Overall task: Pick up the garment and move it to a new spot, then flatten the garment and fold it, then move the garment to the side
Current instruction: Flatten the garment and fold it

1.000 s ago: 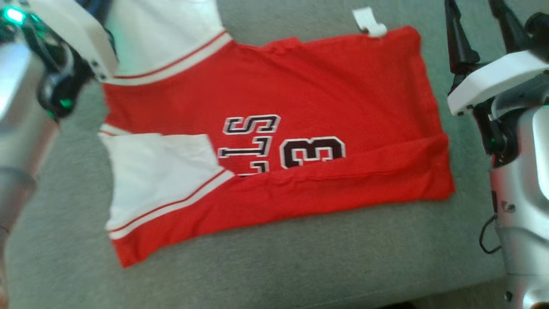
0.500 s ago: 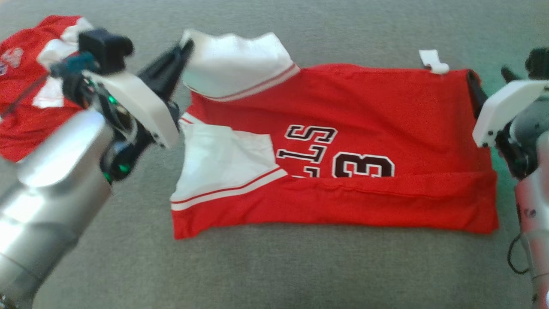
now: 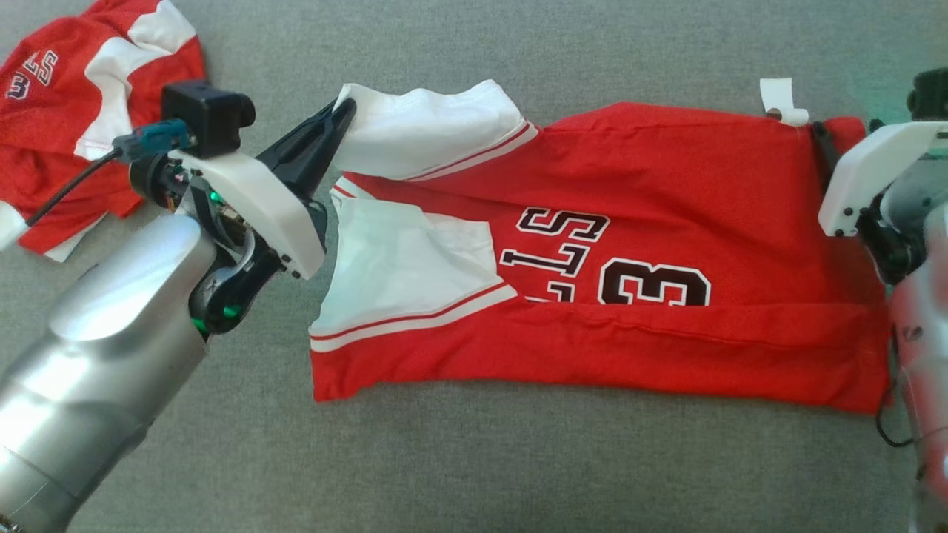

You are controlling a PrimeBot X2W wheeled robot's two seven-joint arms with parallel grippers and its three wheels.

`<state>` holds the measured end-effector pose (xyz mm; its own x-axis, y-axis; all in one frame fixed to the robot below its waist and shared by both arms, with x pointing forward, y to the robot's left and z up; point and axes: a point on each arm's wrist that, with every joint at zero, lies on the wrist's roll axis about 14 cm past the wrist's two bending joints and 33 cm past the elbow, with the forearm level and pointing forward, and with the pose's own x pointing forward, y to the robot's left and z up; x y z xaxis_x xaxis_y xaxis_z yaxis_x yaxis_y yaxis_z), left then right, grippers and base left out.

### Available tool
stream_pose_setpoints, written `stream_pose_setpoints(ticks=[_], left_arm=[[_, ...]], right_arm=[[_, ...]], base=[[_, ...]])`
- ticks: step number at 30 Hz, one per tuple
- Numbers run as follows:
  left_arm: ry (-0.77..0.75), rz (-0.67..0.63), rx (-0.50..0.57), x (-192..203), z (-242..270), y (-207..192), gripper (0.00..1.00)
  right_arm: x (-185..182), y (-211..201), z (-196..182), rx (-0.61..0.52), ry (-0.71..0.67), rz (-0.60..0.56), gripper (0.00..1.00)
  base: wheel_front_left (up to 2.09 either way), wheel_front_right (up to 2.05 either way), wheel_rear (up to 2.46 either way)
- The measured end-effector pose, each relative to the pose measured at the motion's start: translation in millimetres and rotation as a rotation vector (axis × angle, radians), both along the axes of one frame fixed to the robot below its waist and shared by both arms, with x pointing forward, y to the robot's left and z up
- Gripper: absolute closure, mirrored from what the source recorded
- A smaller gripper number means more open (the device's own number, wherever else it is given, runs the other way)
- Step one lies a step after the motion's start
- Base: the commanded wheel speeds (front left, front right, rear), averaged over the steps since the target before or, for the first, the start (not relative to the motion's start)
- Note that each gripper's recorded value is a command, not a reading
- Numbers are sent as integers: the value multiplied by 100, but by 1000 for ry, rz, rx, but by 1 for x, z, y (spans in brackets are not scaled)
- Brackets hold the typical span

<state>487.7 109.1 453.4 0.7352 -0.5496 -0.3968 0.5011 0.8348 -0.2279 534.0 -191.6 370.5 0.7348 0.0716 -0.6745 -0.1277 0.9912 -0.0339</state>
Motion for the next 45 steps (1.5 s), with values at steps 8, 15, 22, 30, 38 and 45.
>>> stream_pose_setpoints(ticks=[8, 15, 22, 30, 38, 45], left_arm=[[15, 4, 13, 2, -8, 2, 100], [-24, 45, 40, 14, -5, 11, 100], [-79, 52, 64, 43, 7, 15, 100], [-183, 49, 130, 96, 21, 20, 100], [-311, 102, 101, 136, 47, 18, 100], [-301, 74, 132, 122, 41, 17, 100]], right_arm=[[5, 11, -6, -4, 23, 40, 100], [4, 2, 4, -12, -35, 40, 100], [33, -2, 39, 25, -187, 23, 100], [72, -10, 68, 21, -318, 20, 100], [96, -17, 91, 28, -407, 1, 100], [89, -10, 85, 51, -386, 4, 100]], base=[[0, 0, 0], [0, 0, 0], [0, 0, 0], [0, 0, 0], [0, 0, 0], [0, 0, 0]])
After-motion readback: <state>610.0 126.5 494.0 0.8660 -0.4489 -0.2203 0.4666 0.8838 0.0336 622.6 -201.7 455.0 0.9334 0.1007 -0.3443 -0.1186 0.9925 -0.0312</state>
